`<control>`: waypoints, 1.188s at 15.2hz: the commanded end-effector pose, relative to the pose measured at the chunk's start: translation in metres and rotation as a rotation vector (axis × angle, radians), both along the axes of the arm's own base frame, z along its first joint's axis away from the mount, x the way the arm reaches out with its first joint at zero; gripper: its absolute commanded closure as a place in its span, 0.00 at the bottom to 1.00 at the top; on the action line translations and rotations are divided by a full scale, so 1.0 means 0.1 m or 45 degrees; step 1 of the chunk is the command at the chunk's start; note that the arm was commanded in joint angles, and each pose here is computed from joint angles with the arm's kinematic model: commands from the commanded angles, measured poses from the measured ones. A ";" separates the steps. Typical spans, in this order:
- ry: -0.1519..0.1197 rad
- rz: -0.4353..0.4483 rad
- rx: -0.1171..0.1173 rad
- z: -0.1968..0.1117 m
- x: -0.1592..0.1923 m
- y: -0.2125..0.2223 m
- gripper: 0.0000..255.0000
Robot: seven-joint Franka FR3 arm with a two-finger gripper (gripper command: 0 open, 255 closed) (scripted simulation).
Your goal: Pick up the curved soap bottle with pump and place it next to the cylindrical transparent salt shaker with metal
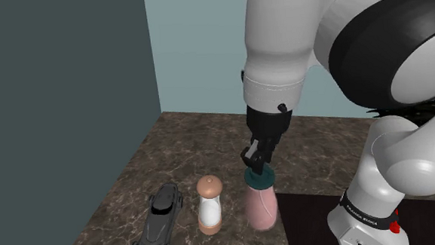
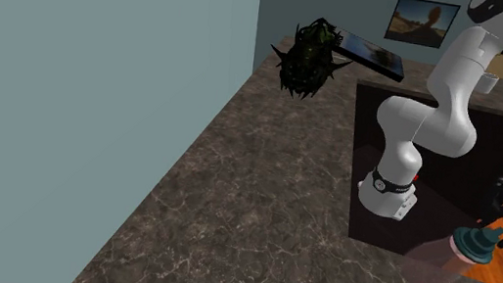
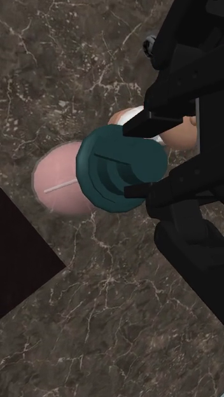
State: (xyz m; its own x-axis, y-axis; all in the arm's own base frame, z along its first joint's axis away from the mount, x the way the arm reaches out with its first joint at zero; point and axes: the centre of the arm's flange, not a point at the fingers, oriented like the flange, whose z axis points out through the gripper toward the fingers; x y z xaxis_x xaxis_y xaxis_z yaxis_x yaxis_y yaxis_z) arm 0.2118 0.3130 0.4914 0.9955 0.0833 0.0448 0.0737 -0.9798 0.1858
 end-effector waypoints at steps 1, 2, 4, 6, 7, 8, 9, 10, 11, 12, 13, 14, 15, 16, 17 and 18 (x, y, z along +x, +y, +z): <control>-0.001 0.000 0.001 -0.11 0.00 0.00 1.00; -0.001 0.000 0.001 -0.16 0.00 0.00 1.00; -0.001 0.000 0.001 -0.27 0.00 0.00 1.00; -0.001 0.000 0.001 -0.37 0.00 0.00 1.00; -0.001 0.000 0.001 -0.43 0.00 0.00 1.00; -0.001 0.000 0.001 -0.48 0.00 0.00 1.00; -0.001 0.000 0.001 -0.53 0.00 0.00 1.00; -0.001 0.000 0.001 -0.62 0.00 0.00 1.00; -0.001 0.000 0.001 -0.62 0.00 0.00 1.00; -0.001 0.000 0.001 -0.62 0.00 0.00 1.00; -0.001 0.000 0.001 -0.62 0.00 0.00 1.00; -0.001 0.000 0.001 -0.62 0.00 0.00 1.00; -0.001 0.000 0.001 -0.62 0.00 0.00 1.00; -0.001 0.000 0.001 -0.62 0.00 0.00 1.00; -0.001 0.000 0.001 -0.62 0.00 0.00 1.00; -0.001 0.000 0.001 -0.62 0.00 0.00 1.00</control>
